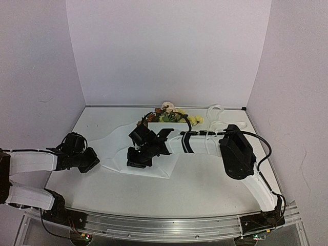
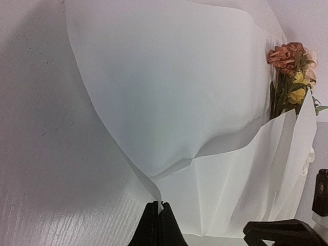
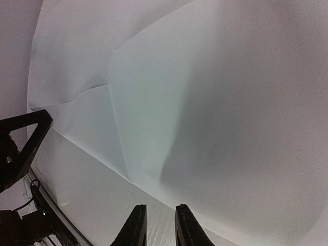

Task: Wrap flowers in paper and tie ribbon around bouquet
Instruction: Pick up the two-thirds-folded wrapping paper from the center of the board, then fold the 2/3-folded wrapping paper at the center of the board.

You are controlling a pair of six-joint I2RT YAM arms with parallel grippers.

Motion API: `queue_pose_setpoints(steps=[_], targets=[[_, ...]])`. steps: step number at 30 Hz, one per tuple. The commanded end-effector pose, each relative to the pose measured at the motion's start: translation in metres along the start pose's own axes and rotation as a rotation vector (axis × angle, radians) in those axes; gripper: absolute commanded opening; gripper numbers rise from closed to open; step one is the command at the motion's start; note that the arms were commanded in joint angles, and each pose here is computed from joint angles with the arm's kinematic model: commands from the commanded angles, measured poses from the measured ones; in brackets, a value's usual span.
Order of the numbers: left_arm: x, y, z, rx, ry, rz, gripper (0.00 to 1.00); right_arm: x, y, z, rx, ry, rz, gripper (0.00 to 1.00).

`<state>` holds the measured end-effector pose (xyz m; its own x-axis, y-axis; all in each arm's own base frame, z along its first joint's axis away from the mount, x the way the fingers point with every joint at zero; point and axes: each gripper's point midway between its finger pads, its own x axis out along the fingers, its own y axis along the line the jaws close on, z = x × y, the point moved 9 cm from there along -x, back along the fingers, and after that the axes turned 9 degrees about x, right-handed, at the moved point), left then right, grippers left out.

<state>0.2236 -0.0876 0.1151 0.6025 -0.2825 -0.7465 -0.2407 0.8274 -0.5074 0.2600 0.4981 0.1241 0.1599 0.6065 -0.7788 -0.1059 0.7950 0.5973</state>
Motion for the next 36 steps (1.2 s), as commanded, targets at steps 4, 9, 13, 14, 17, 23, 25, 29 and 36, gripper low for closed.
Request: queue_pose_setpoints(steps=[4, 9, 13, 14, 17, 23, 25, 29, 36], targets=[[-0.009, -0.006, 0.003, 0.034, -0.033, -0.071, 0.0, 0.02, 0.019, -0.007, 0.055, 0.019, 0.108, 0.19], [-0.018, -0.009, 0.004, 0.042, -0.057, -0.116, 0.0, 0.033, 0.014, -0.011, 0.08, 0.028, 0.101, 0.17], [-0.029, -0.016, 0.005, 0.075, -0.078, -0.18, 0.0, 0.038, 0.01, -0.011, 0.102, 0.018, 0.086, 0.16], [-0.031, -0.017, 0.005, 0.085, -0.081, -0.197, 0.0, 0.04, 0.009, -0.011, 0.108, 0.016, 0.082, 0.16], [-0.034, -0.019, 0.004, 0.107, -0.075, -0.226, 0.0, 0.046, 0.004, -0.011, 0.129, 0.014, 0.069, 0.16], [-0.04, -0.026, 0.001, 0.151, -0.067, -0.316, 0.0, 0.052, 0.002, -0.011, 0.159, 0.021, 0.061, 0.17], [-0.043, -0.031, 0.001, 0.173, -0.069, -0.357, 0.0, 0.051, 0.001, -0.011, 0.158, 0.019, 0.054, 0.18], [-0.052, -0.047, 0.002, 0.228, -0.086, -0.472, 0.0, 0.05, 0.001, -0.012, 0.154, 0.021, 0.044, 0.19], [-0.06, -0.076, -0.001, 0.334, -0.068, -0.606, 0.0, 0.049, 0.0, -0.012, 0.152, 0.021, 0.033, 0.17]])
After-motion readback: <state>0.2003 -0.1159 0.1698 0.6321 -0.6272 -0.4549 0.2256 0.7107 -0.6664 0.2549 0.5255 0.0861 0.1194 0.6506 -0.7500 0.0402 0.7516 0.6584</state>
